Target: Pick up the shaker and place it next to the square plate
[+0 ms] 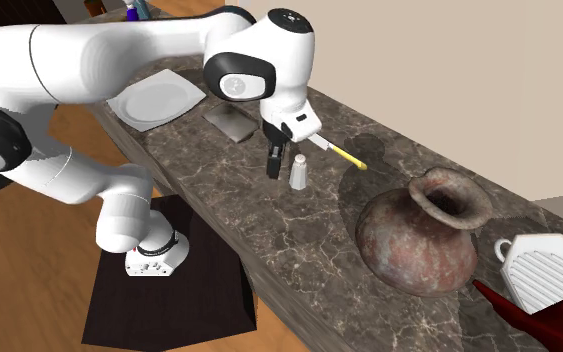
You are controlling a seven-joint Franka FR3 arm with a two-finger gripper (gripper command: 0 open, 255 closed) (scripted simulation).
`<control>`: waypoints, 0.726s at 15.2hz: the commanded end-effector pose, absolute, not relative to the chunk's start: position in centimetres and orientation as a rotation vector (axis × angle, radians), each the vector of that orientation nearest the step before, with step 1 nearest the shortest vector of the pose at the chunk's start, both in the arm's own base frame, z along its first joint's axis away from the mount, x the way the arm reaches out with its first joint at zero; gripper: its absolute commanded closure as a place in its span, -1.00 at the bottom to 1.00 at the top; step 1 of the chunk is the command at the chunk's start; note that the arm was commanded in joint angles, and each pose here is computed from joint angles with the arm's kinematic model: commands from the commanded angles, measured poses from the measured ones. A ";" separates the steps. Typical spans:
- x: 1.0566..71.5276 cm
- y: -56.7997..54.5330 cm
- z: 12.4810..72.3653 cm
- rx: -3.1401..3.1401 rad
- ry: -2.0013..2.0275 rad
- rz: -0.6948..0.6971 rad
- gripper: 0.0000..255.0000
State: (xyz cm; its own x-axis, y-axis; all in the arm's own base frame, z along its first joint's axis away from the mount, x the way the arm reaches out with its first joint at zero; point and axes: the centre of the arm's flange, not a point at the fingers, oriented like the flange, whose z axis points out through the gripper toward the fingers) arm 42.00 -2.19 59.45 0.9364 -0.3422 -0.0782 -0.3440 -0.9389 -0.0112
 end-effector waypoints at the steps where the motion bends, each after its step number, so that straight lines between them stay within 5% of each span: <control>1: 43.9 -2.7 60.3 -3.041 0.592 0.081 -1.00; 11: 47.7 -3.8 59.5 -2.989 0.684 0.013 -1.00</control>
